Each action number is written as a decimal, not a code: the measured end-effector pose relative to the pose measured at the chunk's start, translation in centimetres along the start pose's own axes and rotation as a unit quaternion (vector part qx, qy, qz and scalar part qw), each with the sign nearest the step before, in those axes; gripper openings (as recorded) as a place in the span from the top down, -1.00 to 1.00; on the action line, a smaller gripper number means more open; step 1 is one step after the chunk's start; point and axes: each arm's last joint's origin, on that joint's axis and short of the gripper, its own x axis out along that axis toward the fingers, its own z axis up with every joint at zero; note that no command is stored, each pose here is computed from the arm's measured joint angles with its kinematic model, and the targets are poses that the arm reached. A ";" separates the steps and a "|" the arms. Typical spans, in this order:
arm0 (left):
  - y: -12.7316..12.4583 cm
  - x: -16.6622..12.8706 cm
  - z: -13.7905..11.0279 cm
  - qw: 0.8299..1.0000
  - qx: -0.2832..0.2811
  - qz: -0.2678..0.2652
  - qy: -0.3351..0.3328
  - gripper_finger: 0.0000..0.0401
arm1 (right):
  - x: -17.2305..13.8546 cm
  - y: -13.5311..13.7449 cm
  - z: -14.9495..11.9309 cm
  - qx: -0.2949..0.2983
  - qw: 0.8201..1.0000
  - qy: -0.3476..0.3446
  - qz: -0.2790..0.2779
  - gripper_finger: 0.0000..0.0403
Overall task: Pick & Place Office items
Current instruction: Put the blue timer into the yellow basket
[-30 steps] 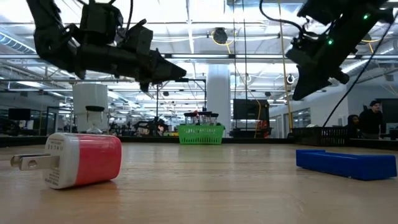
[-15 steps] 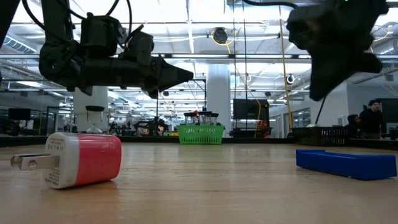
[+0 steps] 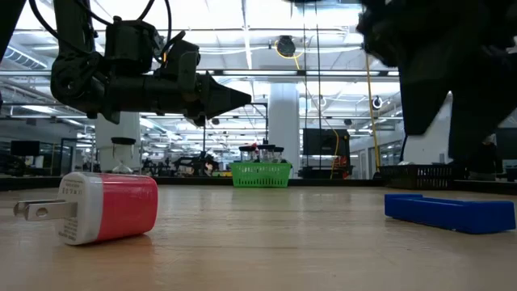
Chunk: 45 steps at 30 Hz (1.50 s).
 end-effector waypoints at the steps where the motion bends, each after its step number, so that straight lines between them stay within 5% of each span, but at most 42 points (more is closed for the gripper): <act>1: 0.0 0.0 0.0 1.000 0.000 0.000 0.000 0.92 | 0.5 0.3 -0.2 0.000 1.000 0.010 -0.005 -0.27; 32: 0.0 0.0 -0.2 1.000 -0.002 0.009 0.009 0.93 | 4.7 1.4 -1.5 0.006 0.997 0.071 -0.040 -0.21; 41: 0.3 0.0 -0.2 0.999 -0.037 0.013 0.011 0.89 | 4.7 0.9 -1.6 -0.024 0.994 0.082 -0.063 0.25; 45: 1.3 -0.1 -0.2 0.996 -0.085 -0.016 0.015 0.92 | 4.1 0.6 -1.5 -0.066 0.992 0.085 -0.073 0.28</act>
